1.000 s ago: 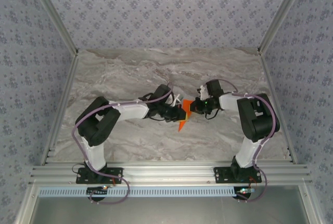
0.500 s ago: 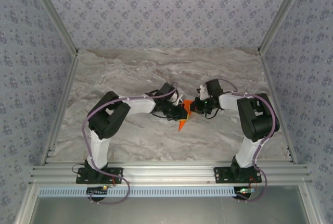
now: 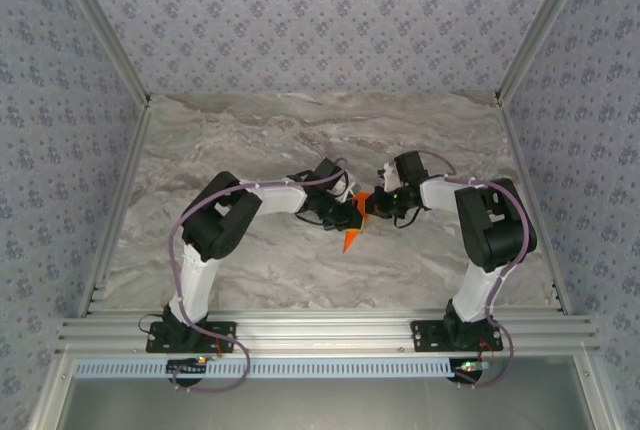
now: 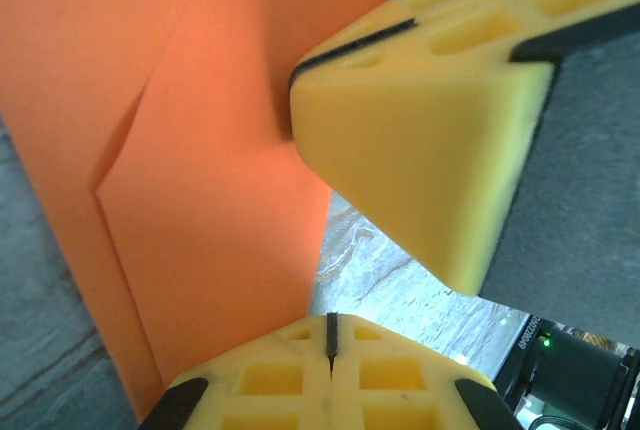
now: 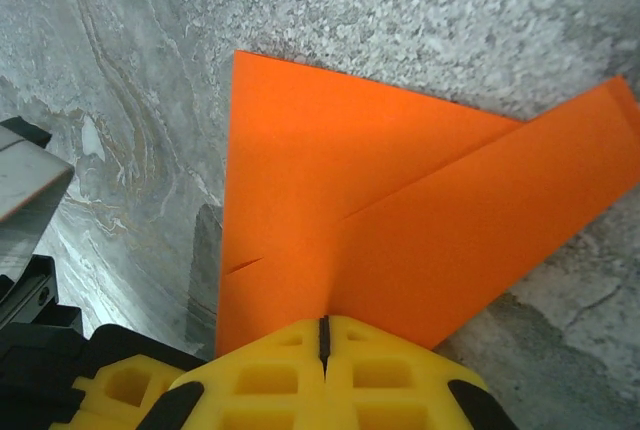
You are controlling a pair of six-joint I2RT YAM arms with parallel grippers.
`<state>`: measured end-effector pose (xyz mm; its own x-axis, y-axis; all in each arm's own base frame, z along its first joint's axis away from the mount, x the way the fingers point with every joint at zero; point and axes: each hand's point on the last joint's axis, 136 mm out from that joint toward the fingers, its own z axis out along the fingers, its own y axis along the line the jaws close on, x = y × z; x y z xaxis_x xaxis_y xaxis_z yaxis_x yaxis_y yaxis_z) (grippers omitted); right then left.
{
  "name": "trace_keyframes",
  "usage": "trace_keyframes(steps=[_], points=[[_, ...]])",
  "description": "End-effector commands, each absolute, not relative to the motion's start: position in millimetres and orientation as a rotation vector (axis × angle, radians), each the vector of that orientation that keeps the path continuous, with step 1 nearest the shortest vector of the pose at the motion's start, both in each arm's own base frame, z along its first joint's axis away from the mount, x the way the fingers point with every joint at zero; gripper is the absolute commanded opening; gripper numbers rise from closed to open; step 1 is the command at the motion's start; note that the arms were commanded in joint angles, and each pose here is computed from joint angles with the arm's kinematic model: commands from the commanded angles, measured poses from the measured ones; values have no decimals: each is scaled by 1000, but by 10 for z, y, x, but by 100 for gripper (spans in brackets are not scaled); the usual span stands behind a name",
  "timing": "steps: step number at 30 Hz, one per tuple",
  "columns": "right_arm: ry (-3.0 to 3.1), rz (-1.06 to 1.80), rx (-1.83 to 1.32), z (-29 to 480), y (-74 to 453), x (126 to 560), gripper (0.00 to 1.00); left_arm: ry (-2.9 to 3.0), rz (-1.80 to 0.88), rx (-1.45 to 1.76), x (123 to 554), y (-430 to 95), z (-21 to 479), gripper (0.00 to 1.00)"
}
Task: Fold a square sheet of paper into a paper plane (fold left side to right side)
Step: Fold the wing for the fifth time at the center of the table.
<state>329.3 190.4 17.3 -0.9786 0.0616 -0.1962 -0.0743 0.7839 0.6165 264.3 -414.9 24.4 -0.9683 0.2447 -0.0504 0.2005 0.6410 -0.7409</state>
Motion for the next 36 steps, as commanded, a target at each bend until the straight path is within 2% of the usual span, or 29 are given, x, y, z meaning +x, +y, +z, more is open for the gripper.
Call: trace_keyframes(steps=[1, 12, 36], points=[[2906, 824, 27, -110, 1743, 3106, 3, -2831, 1150, -381, 2651, -4066, 101, 1], [2921, 793, 31, -128, 1708, 3091, 3, -2840, 1011, -418, 2349, -3772, -6, 0], [2908, 795, 14, -74, 1735, 3128, 4, -2844, 903, -366, 1713, -3129, -14, 0]])
